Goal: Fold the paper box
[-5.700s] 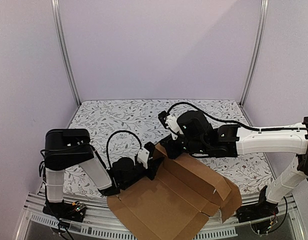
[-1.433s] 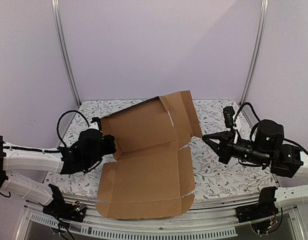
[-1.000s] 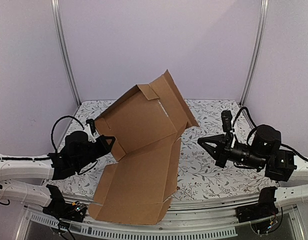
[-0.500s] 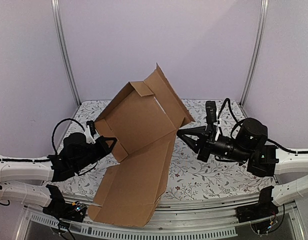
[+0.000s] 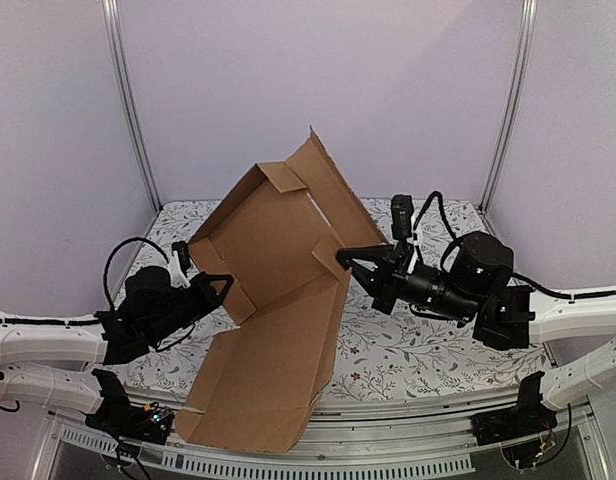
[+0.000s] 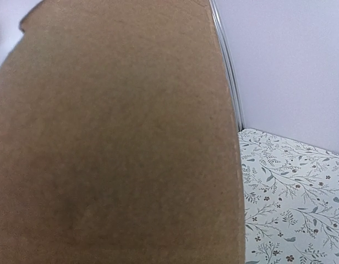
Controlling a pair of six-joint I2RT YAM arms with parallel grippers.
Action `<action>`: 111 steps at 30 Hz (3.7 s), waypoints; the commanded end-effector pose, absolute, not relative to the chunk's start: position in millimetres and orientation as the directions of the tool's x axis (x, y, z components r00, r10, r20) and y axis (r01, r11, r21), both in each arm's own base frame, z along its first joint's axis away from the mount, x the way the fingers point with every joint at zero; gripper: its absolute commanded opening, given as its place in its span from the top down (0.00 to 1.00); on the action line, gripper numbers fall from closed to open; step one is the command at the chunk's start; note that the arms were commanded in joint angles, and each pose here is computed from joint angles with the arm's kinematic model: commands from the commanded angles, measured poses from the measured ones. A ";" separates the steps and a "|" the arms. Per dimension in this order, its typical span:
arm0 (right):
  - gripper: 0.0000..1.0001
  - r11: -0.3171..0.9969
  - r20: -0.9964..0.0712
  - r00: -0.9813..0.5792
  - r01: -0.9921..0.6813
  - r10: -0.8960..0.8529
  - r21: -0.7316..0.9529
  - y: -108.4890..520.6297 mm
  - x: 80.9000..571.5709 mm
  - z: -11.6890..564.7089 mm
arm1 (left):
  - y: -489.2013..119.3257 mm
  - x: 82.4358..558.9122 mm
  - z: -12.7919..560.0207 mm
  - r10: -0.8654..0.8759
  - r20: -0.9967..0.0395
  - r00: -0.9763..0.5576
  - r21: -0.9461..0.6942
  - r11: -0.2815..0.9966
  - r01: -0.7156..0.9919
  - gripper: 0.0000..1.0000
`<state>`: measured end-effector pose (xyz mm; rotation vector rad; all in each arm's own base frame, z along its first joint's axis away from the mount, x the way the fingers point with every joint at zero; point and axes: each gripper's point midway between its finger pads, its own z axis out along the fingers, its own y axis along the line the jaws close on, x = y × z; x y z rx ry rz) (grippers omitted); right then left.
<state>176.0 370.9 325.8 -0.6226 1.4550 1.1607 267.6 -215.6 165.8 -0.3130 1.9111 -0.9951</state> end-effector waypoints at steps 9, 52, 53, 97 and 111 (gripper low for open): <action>1.00 0.537 -0.938 -0.345 -0.791 0.003 0.293 375.4 183.7 249.2 | -216.9 274.3 201.0 -0.576 -0.664 -0.476 -0.734 0.624 0.269 1.00; 0.56 0.563 -0.933 -0.192 -0.826 -0.303 -0.013 245.8 137.5 319.9 | -194.7 296.8 192.1 -0.290 -0.897 -0.333 -0.387 0.879 0.277 1.00; 0.55 0.566 -0.932 -0.183 -0.824 -0.313 -0.028 246.7 139.4 320.3 | -197.1 295.8 193.3 -0.282 -0.900 -0.332 -0.383 0.875 0.296 1.00; 0.51 0.493 -0.892 -0.147 -0.865 -0.427 -0.093 357.9 176.3 294.9 | -201.7 290.6 201.9 -0.272 -0.898 -0.347 -0.388 0.859 0.333 1.00; 0.50 0.678 -0.894 -0.241 -0.729 -0.378 -0.090 375.7 219.5 270.5 | -183.0 292.6 188.2 -0.283 -0.899 -0.334 -0.350 0.923 0.160 1.00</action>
